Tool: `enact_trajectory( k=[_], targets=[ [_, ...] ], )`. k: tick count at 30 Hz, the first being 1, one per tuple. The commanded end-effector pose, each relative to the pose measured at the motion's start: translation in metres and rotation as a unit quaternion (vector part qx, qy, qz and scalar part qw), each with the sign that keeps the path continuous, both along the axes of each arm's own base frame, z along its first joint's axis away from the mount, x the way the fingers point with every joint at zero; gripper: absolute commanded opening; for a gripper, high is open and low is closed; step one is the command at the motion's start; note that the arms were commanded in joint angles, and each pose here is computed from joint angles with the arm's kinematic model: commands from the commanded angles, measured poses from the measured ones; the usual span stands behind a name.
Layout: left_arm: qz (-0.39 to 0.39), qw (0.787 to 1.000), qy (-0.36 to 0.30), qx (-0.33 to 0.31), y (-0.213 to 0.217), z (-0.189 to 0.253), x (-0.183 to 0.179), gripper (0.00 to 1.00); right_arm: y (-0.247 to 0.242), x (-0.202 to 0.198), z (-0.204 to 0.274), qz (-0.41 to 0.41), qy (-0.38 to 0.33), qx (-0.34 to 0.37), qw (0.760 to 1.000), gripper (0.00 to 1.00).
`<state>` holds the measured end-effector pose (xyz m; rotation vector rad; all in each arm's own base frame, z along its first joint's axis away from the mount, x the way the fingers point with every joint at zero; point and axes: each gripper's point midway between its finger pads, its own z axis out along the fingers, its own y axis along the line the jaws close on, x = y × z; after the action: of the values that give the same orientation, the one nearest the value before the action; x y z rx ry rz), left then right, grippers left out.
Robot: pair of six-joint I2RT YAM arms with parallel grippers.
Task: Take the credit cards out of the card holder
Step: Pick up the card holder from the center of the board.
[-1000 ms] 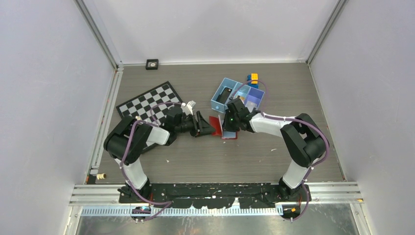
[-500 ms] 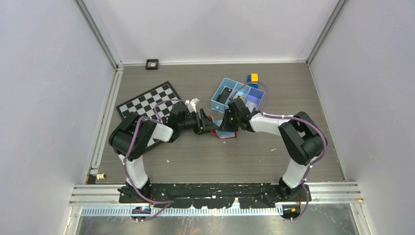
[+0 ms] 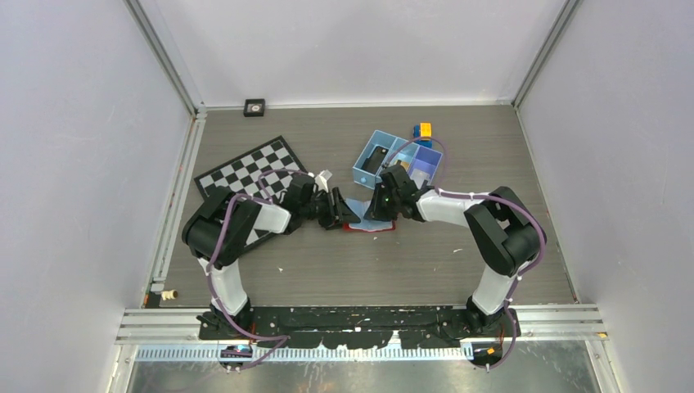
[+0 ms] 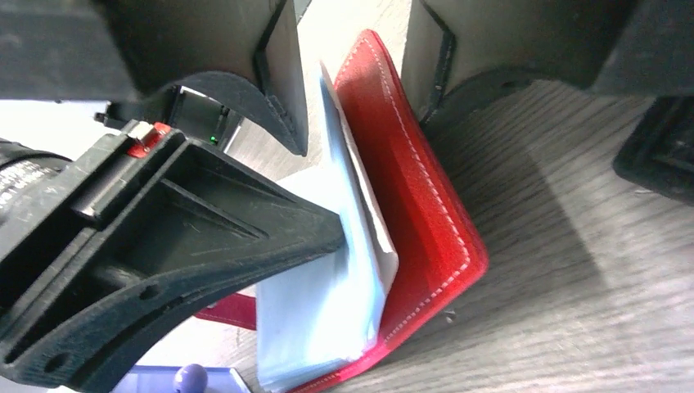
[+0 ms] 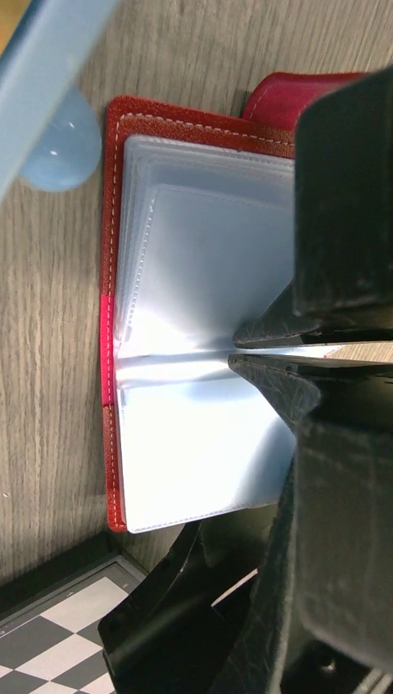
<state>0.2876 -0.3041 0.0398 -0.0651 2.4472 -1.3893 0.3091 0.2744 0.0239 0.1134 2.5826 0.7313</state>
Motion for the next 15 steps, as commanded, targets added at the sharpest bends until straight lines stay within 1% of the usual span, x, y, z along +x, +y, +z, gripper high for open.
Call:
enact_trajectory(
  k=[1,2,4,5,7,10,11,12,15],
  targets=[
    [0.001,1.000,-0.023,0.021,0.000,0.007,0.010,0.40,-0.001,-0.009,-0.004,0.008,0.003,-0.016,1.000,0.12],
    [0.001,0.999,-0.023,0.025,0.001,0.005,0.010,0.32,0.000,-0.009,-0.003,0.008,0.002,-0.015,1.000,0.12],
    [-0.002,0.999,-0.026,0.032,0.002,0.002,0.012,0.09,-0.001,-0.009,-0.001,0.007,-0.002,-0.014,1.000,0.12],
    [-0.003,0.999,-0.027,0.037,0.003,0.001,0.012,0.01,-0.002,-0.008,0.002,0.006,-0.007,-0.014,1.000,0.12],
    [-0.002,0.998,-0.035,0.043,0.005,0.004,0.012,0.00,-0.006,-0.007,0.013,0.004,-0.024,-0.017,1.000,0.13],
    [-0.002,0.997,-0.064,0.032,0.006,0.022,0.011,0.00,-0.016,-0.006,0.037,-0.005,-0.065,-0.017,0.998,0.17],
    [-0.003,0.997,-0.077,0.026,0.007,0.030,0.009,0.00,-0.020,-0.008,0.047,-0.009,-0.079,-0.013,0.997,0.21],
    [-0.004,0.996,-0.091,0.018,0.008,0.039,0.008,0.00,-0.025,-0.007,0.058,-0.017,-0.096,-0.011,0.995,0.27],
    [-0.007,0.991,-0.134,-0.004,0.010,0.067,0.001,0.00,-0.038,-0.009,0.089,-0.039,-0.143,0.021,0.989,0.48]
  ],
)
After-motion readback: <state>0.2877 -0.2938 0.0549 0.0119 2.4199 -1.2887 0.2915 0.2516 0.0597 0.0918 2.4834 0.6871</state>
